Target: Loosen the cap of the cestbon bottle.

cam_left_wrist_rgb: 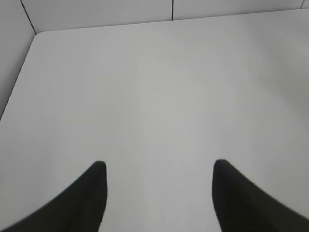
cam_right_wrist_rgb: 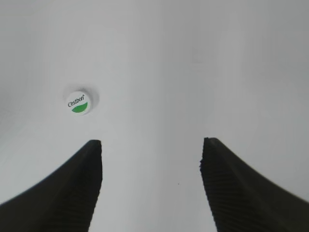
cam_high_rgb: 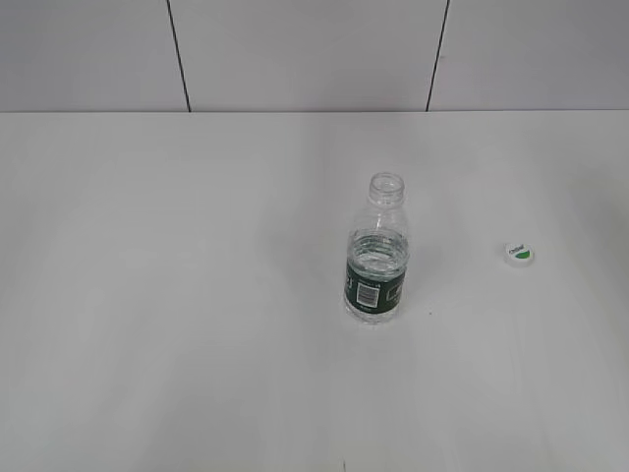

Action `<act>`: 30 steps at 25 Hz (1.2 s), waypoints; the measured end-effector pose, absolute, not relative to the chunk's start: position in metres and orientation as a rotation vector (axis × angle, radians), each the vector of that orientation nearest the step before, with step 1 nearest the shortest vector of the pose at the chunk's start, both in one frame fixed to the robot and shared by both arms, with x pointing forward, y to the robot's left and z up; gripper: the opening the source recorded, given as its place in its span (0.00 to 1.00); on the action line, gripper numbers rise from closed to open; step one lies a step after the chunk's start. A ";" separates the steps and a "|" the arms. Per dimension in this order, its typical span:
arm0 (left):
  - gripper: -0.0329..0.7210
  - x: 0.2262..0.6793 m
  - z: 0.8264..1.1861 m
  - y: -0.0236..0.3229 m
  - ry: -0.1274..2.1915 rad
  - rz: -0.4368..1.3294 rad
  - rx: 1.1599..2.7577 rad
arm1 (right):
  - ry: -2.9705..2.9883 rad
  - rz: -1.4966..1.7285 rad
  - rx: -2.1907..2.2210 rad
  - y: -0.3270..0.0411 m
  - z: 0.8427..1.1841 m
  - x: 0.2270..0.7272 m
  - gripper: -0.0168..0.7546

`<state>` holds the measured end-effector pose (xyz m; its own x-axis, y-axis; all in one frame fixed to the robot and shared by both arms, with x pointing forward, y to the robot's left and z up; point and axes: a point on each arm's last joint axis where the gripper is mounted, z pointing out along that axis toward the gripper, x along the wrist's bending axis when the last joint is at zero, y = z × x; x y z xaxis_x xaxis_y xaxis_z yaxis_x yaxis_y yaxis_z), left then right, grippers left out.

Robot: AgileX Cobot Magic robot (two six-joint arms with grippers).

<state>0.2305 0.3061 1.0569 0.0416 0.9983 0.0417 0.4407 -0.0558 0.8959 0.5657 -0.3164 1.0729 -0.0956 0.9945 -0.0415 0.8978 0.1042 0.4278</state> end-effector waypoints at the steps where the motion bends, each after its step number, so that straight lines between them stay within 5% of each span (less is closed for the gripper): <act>1: 0.61 0.231 1.057 0.306 1.489 0.971 1.593 | 2.050 0.445 1.843 -0.316 1.083 0.560 0.66; 12: 0.59 0.231 1.057 0.306 1.489 0.971 1.593 | 1.760 0.718 1.564 -0.310 1.203 0.443 0.66; 18: 0.56 0.231 1.057 0.306 1.489 0.971 1.593 | 1.623 0.818 1.399 -0.305 1.239 0.365 0.66; 23: 0.52 0.231 1.057 0.306 1.488 0.970 1.593 | 1.586 0.837 1.355 -0.302 1.235 0.317 0.66; 30: 0.48 0.231 1.057 0.306 1.488 0.970 1.593 | 1.607 0.800 1.370 -0.301 1.175 0.279 0.66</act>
<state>0.2305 0.3060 1.0569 0.0421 0.9983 0.0410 0.4407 -0.0554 0.8959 0.2787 -0.3011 1.1752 -0.0330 0.9795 -0.1988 0.4323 0.1933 0.8808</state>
